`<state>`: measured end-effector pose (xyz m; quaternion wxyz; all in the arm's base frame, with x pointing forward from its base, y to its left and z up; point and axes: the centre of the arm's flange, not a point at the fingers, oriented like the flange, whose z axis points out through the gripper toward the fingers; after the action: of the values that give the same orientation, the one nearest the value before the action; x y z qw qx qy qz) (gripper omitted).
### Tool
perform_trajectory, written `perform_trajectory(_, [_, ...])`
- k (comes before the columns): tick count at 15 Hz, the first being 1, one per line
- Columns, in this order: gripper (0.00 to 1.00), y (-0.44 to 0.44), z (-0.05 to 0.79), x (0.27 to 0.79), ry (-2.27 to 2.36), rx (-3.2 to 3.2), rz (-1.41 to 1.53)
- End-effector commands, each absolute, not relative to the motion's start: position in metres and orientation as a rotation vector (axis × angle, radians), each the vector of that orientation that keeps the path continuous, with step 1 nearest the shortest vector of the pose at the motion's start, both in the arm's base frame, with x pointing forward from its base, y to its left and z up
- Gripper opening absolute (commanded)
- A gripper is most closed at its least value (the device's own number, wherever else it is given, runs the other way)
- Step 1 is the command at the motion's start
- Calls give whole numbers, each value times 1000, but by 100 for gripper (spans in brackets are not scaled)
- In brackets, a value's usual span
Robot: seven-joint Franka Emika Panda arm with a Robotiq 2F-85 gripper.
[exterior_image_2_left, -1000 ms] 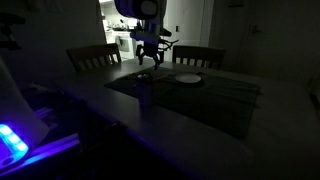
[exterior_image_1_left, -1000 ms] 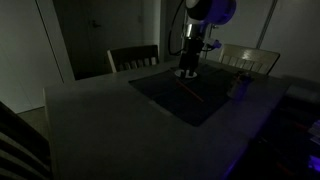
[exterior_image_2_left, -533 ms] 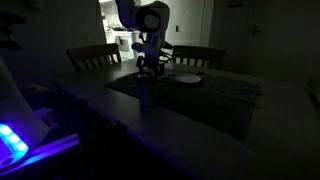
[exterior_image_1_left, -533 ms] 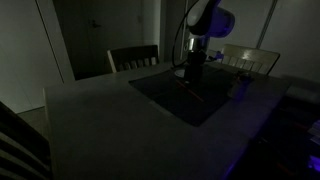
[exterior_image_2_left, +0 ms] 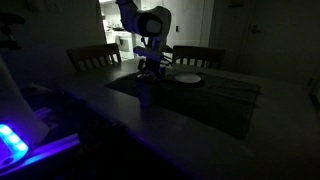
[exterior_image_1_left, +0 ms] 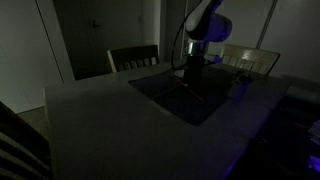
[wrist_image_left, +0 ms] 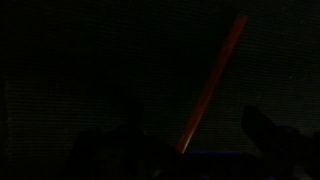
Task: Put the straw inside the can
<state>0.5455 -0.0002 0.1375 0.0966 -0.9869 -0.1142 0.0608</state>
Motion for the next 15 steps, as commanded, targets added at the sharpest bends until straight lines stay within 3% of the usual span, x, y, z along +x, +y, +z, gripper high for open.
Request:
perform_trajectory(1, [100,-2,123,557,-332,-2917,161])
perform_trajectory(10, [100,-3,131,567,-242,-2956,173])
perform_trajectory(15, [100,-4,149,559,-172,-2955,451])
